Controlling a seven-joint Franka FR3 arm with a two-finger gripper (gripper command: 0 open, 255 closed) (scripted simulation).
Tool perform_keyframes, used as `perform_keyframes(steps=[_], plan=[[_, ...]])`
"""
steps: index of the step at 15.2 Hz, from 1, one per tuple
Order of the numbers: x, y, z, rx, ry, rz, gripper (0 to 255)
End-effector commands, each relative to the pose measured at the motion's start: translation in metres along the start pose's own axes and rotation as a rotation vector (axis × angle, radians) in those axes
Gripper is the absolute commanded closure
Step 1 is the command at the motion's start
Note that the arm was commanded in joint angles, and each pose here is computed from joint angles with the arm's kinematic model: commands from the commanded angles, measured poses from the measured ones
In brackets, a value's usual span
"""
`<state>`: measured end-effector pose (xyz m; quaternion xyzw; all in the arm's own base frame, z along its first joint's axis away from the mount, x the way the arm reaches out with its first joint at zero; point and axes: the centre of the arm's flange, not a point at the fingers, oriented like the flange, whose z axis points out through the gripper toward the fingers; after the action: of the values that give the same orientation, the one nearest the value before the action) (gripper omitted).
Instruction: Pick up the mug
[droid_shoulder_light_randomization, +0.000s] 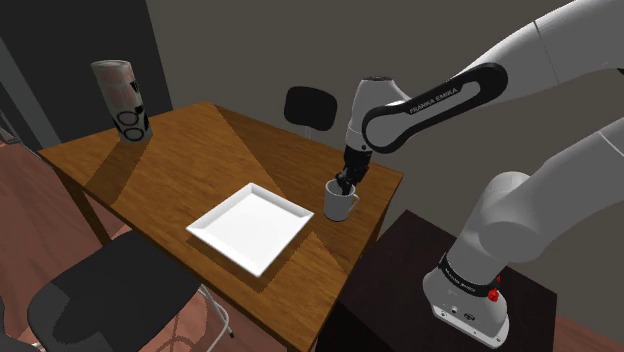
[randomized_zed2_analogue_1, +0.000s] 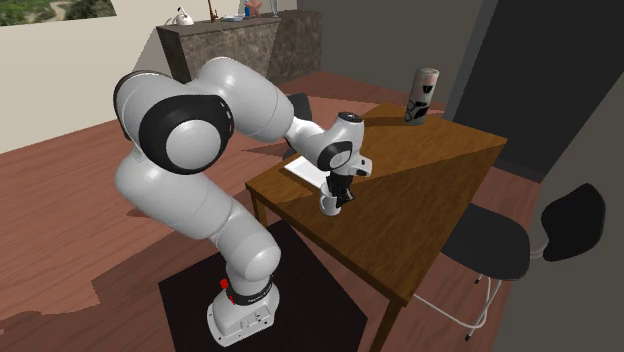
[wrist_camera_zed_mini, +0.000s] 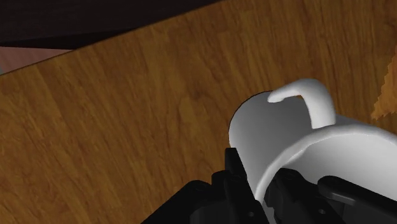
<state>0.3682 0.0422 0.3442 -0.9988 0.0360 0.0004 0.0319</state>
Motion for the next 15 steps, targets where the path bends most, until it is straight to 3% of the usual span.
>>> perform_keyframes(steps=[1, 4, 15], plan=[[0.0, 0.0, 0.001, 0.0, -0.001, 0.0, 255], [-0.001, 0.0, 0.001, 0.0, -0.001, 0.0, 255], [-0.001, -0.003, -0.057, 0.0, -0.001, 0.0, 255]])
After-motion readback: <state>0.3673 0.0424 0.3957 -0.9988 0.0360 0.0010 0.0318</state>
